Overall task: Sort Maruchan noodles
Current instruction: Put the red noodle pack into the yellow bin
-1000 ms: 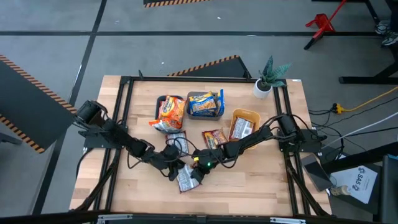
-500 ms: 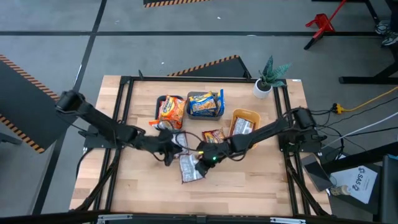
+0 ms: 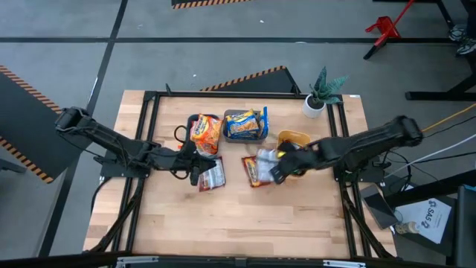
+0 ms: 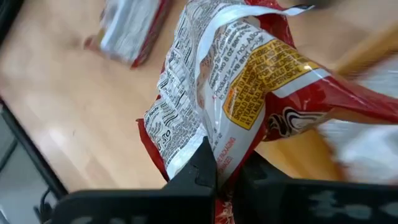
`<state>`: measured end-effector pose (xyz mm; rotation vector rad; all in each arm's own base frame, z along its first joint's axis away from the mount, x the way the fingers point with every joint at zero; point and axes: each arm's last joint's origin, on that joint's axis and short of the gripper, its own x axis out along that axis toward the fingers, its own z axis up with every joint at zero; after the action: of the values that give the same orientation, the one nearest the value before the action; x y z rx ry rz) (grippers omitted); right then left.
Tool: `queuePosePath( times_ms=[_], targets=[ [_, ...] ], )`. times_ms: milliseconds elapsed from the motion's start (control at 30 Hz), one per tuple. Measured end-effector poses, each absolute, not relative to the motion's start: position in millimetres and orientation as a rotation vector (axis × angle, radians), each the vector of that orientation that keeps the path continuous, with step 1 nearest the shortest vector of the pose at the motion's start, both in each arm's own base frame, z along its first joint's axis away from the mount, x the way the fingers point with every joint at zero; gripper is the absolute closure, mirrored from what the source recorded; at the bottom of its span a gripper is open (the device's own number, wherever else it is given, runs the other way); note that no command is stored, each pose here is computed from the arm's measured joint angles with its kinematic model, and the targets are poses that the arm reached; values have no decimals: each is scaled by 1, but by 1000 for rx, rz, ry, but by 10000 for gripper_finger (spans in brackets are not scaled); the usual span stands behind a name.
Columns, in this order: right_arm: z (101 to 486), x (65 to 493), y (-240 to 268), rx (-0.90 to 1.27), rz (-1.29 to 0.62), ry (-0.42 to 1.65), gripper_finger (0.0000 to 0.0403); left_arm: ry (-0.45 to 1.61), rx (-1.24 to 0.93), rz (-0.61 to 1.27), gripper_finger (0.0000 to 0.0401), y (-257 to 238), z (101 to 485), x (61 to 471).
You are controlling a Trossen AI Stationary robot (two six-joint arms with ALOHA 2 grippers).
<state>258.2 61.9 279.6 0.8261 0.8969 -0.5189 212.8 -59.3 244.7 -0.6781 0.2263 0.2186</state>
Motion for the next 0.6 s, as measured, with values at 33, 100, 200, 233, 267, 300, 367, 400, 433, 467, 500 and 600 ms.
queuePosePath(
  times_ms=[33,100,200,233,267,300,367,400,433,467,500,600],
  targets=[
    [281,247,56,842,-542,876,401,225,-678,221,330,-59,245,213],
    [276,227,43,877,-595,850,401,228,-676,225,330,-59,244,213],
    [258,199,27,952,-682,830,401,234,-668,243,330,-58,242,213],
    [251,191,22,973,-709,824,401,239,-665,248,330,-58,242,213],
    [244,184,18,993,-731,822,401,239,-664,252,330,-58,242,213],
    [237,180,15,1010,-741,821,401,236,-664,251,330,-58,242,213],
    [223,173,11,1036,-748,834,401,237,-664,251,330,-58,242,213],
    [217,172,10,1047,-745,834,401,238,-664,251,330,-58,242,213],
    [212,171,9,1056,-740,838,400,238,-663,252,330,-58,242,213],
    [207,171,8,1065,-738,843,395,239,-663,252,330,-58,242,213],
    [204,170,7,1074,-738,852,388,241,-662,254,330,-58,241,213],
    [197,170,5,1077,-744,877,344,252,-651,274,330,-57,240,213]
  ],
)
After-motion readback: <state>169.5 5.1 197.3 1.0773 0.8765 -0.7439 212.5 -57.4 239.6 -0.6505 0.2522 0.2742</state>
